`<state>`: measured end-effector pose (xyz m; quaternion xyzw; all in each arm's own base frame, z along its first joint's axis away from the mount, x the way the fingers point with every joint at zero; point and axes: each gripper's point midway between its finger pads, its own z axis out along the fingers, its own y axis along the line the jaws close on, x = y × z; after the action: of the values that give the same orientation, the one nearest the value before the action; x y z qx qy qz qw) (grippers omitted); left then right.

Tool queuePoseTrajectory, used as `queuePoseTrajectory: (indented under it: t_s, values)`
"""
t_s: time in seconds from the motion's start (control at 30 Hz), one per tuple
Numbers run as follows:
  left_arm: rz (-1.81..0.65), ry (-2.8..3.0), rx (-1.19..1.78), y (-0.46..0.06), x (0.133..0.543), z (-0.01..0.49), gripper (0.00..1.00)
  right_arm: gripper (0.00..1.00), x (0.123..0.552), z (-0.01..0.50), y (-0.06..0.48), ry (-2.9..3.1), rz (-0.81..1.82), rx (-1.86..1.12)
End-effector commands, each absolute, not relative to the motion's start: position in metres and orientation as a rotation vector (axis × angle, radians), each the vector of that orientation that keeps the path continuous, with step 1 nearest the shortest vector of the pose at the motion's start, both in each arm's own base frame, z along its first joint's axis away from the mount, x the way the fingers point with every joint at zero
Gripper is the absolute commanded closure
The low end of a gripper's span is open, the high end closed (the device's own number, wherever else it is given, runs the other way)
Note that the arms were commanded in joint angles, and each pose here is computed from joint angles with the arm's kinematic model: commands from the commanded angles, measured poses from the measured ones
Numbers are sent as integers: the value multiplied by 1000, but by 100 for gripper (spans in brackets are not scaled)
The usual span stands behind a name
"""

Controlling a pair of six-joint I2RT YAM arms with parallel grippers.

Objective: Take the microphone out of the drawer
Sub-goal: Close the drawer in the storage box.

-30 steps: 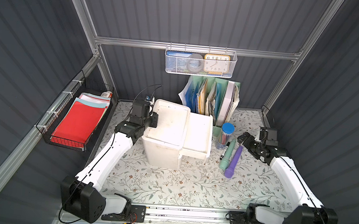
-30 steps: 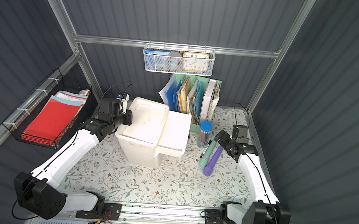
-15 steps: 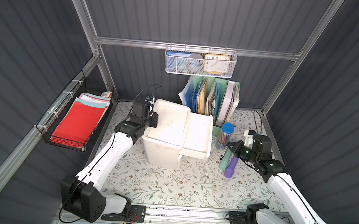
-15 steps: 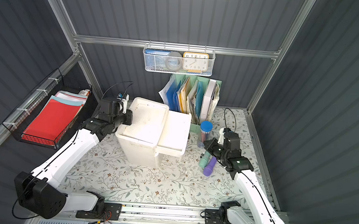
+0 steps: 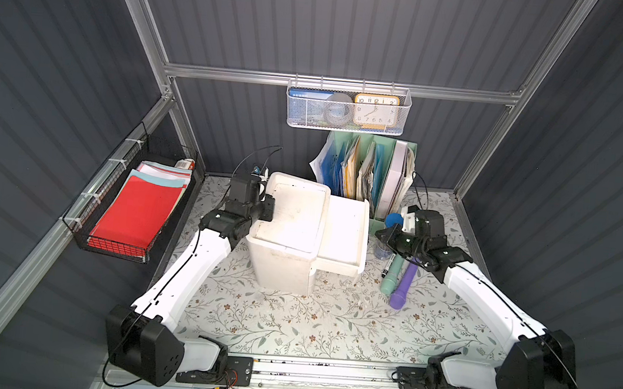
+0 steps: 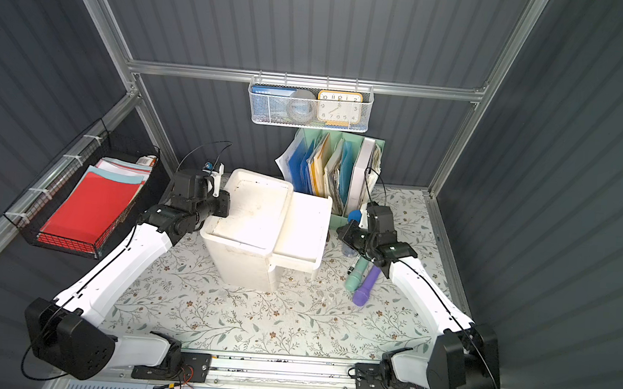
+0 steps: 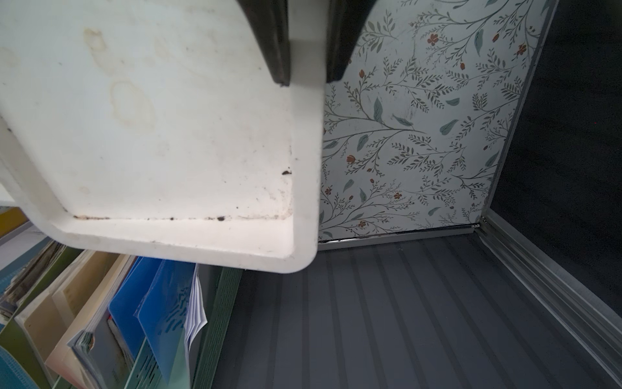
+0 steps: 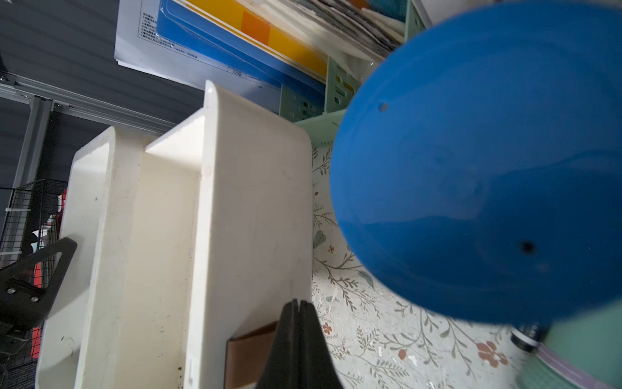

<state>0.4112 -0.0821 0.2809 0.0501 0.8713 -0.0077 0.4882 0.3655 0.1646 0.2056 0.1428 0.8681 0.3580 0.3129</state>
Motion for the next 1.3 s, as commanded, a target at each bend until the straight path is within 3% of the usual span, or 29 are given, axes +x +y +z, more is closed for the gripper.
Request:
queuePoseTrajectory:
  t_s: [0.0,1.27]
  values:
    - [42,2414,166,-76,388,192,100,100,369,218,179,2267,990,300]
    - [3,2411,173,-81,388,192,100,100,375,229,308,2280,1215,35]
